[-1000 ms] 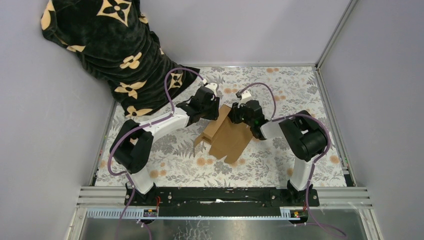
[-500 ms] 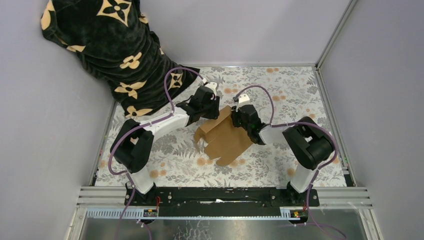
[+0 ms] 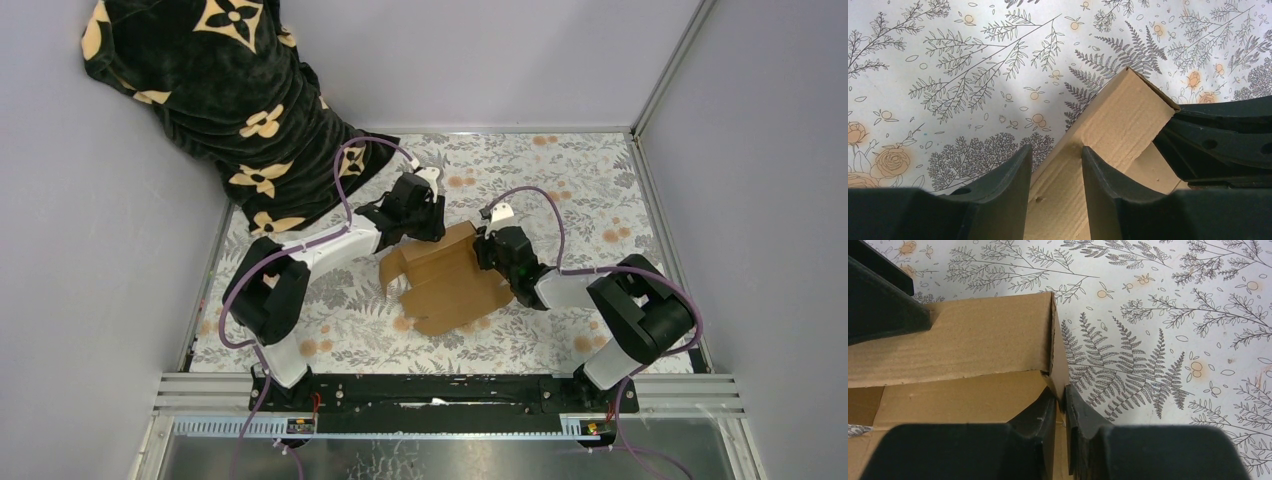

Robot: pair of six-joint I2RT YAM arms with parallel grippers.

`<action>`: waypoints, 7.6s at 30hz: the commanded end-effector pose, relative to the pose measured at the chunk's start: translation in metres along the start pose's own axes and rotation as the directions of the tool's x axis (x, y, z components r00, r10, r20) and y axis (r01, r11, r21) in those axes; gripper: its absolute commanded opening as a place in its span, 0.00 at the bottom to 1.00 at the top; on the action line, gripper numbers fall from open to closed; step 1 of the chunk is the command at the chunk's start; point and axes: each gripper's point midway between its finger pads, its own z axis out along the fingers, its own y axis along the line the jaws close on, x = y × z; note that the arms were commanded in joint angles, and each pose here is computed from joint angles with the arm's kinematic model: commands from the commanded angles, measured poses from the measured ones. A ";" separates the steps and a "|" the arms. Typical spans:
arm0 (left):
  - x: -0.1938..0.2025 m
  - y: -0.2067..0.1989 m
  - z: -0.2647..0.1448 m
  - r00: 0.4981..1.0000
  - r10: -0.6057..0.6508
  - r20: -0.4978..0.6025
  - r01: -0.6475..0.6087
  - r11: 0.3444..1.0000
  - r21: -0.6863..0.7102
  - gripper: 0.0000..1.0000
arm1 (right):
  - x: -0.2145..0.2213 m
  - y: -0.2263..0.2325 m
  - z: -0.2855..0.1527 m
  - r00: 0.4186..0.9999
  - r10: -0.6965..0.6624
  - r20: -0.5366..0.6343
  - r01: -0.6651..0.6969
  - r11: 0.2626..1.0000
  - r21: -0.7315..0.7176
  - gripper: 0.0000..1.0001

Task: Fold the paper box

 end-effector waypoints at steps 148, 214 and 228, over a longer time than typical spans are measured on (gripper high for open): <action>0.024 0.049 -0.036 0.910 -0.363 0.202 0.373 0.928 -0.013 0.38 | 0.001 -0.033 -0.011 0.985 -0.124 0.121 0.088 0.959 0.271 0.07; 0.088 0.005 -0.089 0.897 -0.419 0.137 0.409 0.907 0.095 0.40 | 0.006 -0.036 -0.017 0.994 -0.049 0.093 0.016 0.947 0.321 0.07; 0.097 -0.018 -0.088 0.922 -0.371 0.111 0.365 0.928 0.072 0.41 | -0.005 -0.032 -0.018 0.994 -0.015 0.111 -0.021 0.949 0.314 0.06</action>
